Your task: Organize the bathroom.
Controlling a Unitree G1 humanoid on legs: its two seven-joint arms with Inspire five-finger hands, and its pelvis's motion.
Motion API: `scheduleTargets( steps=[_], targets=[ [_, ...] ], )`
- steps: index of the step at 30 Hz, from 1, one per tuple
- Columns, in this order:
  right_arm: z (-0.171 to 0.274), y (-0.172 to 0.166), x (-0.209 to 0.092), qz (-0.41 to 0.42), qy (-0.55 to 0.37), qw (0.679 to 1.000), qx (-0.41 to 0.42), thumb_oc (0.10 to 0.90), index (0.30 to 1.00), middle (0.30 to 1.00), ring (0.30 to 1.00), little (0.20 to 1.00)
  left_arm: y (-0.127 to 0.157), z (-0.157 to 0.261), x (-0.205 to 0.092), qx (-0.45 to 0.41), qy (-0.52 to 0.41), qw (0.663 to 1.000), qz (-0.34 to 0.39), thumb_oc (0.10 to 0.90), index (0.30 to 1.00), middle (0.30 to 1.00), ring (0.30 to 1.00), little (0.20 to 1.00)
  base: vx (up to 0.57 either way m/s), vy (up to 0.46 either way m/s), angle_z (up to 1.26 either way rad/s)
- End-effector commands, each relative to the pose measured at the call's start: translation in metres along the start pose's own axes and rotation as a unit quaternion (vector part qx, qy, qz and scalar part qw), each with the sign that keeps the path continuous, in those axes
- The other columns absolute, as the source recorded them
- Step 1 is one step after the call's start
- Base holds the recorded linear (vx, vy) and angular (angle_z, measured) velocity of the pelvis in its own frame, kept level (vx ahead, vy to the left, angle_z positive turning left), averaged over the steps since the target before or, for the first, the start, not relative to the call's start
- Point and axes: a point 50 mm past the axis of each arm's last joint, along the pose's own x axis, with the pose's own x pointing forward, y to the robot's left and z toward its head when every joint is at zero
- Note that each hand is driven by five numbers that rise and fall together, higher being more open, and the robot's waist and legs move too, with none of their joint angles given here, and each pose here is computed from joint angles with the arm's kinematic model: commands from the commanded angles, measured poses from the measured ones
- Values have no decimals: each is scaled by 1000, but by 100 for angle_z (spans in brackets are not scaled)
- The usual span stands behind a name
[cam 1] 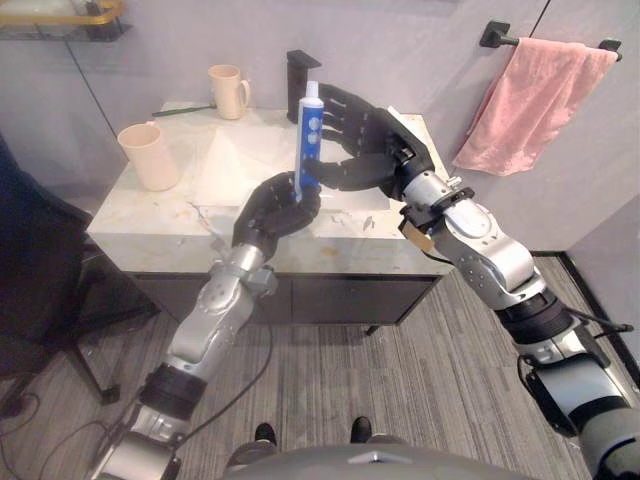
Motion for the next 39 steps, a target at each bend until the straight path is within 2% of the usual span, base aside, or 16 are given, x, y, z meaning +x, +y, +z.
scheduleTargets(
  steps=[1,2,3,4,5,6,7,8,9,31,32,33,34,39],
  targets=[
    [69,2,24,19,-140,990,10,800,900,900,900,900,-28,44,7,17,-127,988,-82,400,300,300,300,300,0,0,0],
    [69,2,24,20,-140,990,12,800,900,900,900,900,-28,44,7,17,-126,988,-82,400,300,300,300,300,0,0,0],
    [70,2,24,21,-139,990,14,740,811,811,811,811,-27,42,6,21,-124,989,-81,400,300,300,300,300,0,0,0],
    [71,2,24,21,-139,990,14,750,825,825,825,825,-27,41,6,21,-122,989,-81,400,300,300,300,300,0,0,0],
    [71,2,24,22,-140,990,14,740,811,811,811,811,-27,40,6,21,-120,989,-81,400,300,300,300,300,0,0,0],
    [71,2,25,22,-142,990,15,579,568,568,568,568,-27,39,6,22,-117,990,-81,400,300,300,300,300,0,0,0],
    [72,2,25,22,-142,990,15,555,533,533,533,533,-27,39,6,22,-117,990,-81,400,300,300,300,300,0,0,0],
    [73,2,25,21,-144,989,14,413,319,319,319,319,-27,37,5,22,-112,990,-82,400,300,300,300,300,0,0,0],
    [73,2,25,21,-145,989,13,400,300,300,300,300,-27,36,5,22,-110,990,-81,400,300,300,300,300,0,0,0],
    [78,-2,22,11,-150,989,-5,400,300,300,300,300,-13,35,2,19,-117,992,-32,400,300,300,300,300,0,0,0],
    [77,-2,22,14,-145,989,-4,533,500,500,500,500,-12,35,2,19,-119,992,-25,400,300,300,300,300,0,0,0],
    [76,-3,22,13,-144,989,-4,533,500,500,500,500,-12,35,2,19,-119,992,-25,400,300,300,300,300,0,0,0],
    [75,-3,22,13,-140,990,-3,800,900,900,900,900,-11,34,2,20,-120,992,-23,400,300,300,300,300,0,0,0],
    [66,-5,20,2,-123,992,1,800,900,900,900,900,-7,37,1,20,-129,991,-7,400,300,300,300,300,0,0,0]
  ],
)
